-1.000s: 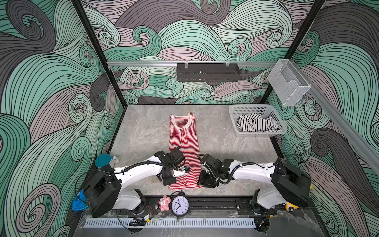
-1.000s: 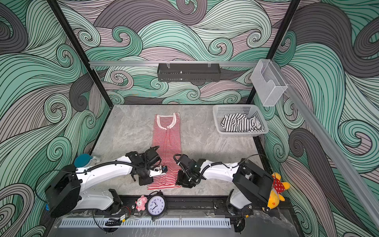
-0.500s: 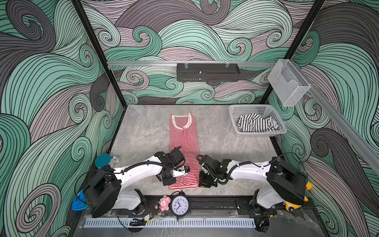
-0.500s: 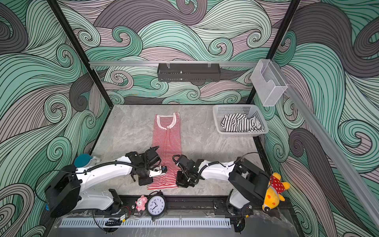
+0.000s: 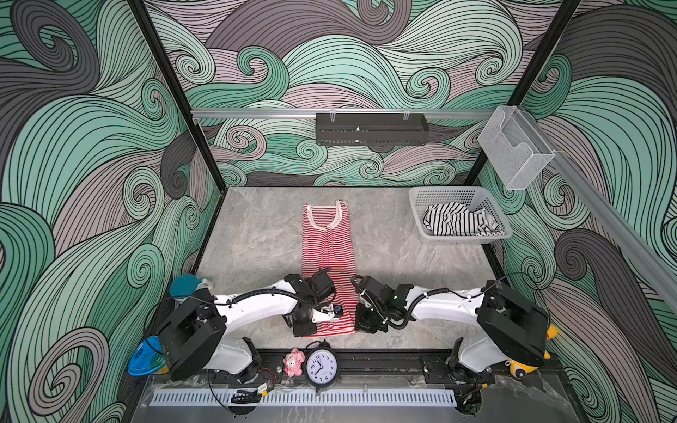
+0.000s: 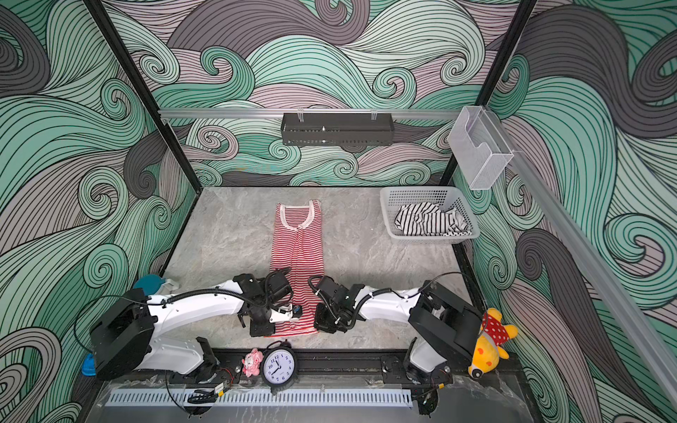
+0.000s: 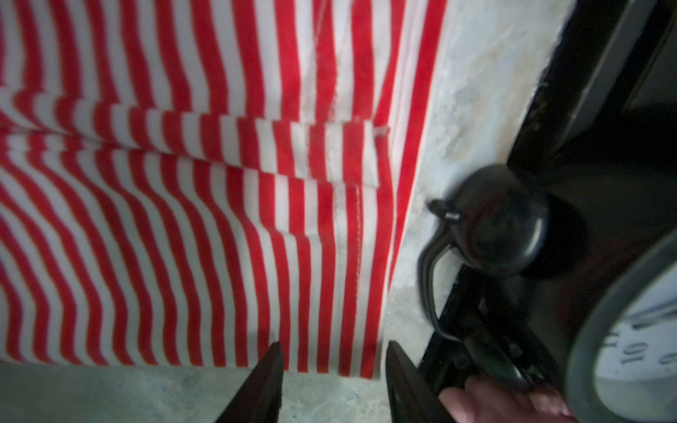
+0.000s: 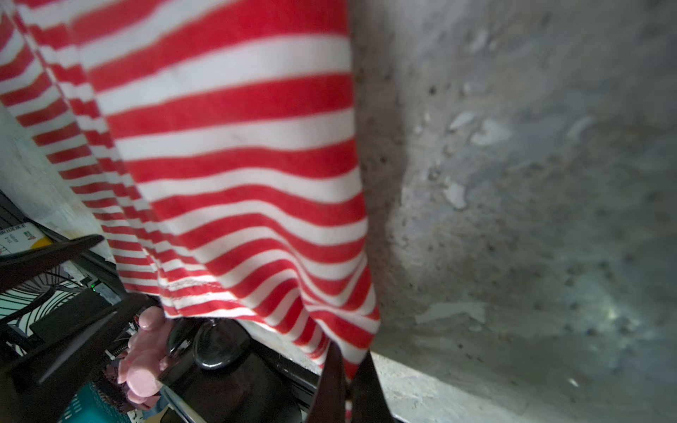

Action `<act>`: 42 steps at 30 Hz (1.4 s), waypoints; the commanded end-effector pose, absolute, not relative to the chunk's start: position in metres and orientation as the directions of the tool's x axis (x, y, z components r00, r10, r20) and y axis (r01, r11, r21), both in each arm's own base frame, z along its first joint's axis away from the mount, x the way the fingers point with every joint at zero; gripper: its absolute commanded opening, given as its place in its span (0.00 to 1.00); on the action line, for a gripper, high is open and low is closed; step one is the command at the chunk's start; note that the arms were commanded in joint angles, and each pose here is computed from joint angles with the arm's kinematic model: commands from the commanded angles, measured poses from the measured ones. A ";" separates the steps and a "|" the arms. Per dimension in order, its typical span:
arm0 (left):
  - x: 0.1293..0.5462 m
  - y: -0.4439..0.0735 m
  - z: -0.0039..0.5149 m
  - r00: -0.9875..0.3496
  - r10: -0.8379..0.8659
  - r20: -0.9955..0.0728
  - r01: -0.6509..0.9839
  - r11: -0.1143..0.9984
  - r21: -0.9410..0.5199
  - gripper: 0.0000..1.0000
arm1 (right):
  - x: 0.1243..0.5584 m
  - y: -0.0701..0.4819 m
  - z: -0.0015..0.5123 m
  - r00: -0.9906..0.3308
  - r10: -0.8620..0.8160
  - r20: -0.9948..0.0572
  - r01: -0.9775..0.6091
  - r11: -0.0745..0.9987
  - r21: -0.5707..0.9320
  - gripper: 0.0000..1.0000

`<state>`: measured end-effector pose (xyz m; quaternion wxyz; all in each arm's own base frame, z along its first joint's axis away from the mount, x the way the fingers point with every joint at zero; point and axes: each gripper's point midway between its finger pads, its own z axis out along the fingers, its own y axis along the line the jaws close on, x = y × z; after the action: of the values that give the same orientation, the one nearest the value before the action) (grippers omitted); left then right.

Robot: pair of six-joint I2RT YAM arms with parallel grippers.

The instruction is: Fold and stack the tank tops

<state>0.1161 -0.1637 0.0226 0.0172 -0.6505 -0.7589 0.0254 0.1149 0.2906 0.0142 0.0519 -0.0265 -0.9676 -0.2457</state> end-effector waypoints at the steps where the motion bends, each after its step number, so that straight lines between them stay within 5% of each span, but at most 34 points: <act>1: 0.115 -0.164 0.019 -0.129 0.991 0.021 0.988 0.131 -0.078 0.48 | 0.127 0.285 0.017 -0.993 0.089 0.073 0.113 0.870 0.480 0.00; 14: 0.126 -0.174 0.009 -0.145 0.989 0.027 0.988 0.146 -0.041 0.43 | 0.137 0.288 0.022 -0.993 0.100 0.064 0.119 0.851 0.511 0.00; 21: 0.125 -0.177 0.013 -0.138 0.990 0.024 0.989 0.139 -0.055 0.13 | 0.139 0.282 0.024 -0.991 0.121 0.055 0.132 0.848 0.514 0.00; 31: 0.102 -0.194 0.070 -0.120 0.987 -0.107 0.979 0.100 -0.175 0.04 | 0.142 0.261 0.062 -0.987 0.159 -0.024 0.121 0.835 0.537 0.00; 42: 0.184 -0.183 0.106 -0.192 0.978 -0.076 0.962 0.203 0.183 0.02 | 0.189 0.250 0.139 -0.970 0.182 -0.162 0.051 0.802 0.595 0.00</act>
<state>0.1549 -0.1970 0.0980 -0.0748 -0.6486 -0.7572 0.0160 0.1765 0.2585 0.1277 -0.0902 -0.0708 -0.9403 -0.3204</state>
